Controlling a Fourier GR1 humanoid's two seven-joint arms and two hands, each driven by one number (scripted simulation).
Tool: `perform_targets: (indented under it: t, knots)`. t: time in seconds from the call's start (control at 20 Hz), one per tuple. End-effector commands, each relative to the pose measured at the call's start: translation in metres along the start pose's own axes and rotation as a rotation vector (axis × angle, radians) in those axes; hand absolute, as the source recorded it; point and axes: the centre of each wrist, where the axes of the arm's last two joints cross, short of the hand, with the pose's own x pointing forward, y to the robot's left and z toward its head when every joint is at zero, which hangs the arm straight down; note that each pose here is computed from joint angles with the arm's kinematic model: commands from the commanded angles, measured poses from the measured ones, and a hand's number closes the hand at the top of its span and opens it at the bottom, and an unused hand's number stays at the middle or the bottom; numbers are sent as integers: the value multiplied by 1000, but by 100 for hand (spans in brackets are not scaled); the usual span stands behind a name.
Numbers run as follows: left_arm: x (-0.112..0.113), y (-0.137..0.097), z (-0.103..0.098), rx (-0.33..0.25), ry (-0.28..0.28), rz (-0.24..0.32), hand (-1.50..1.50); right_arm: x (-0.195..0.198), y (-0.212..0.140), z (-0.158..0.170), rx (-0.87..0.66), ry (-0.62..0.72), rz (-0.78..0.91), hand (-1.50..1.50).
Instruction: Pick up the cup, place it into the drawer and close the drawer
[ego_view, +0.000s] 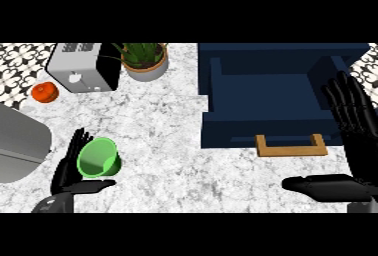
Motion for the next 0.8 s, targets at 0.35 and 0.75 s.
perform_targets:
  t: [0.35,0.75]
  knots:
    - [1,-24,-19,-153,-129,253,150,-13,-3,-7,-6,0,-9,-150]
    - [0,-42,-26,-210,-156,380,150,-9,6,-1,-6,17,-11,-150]
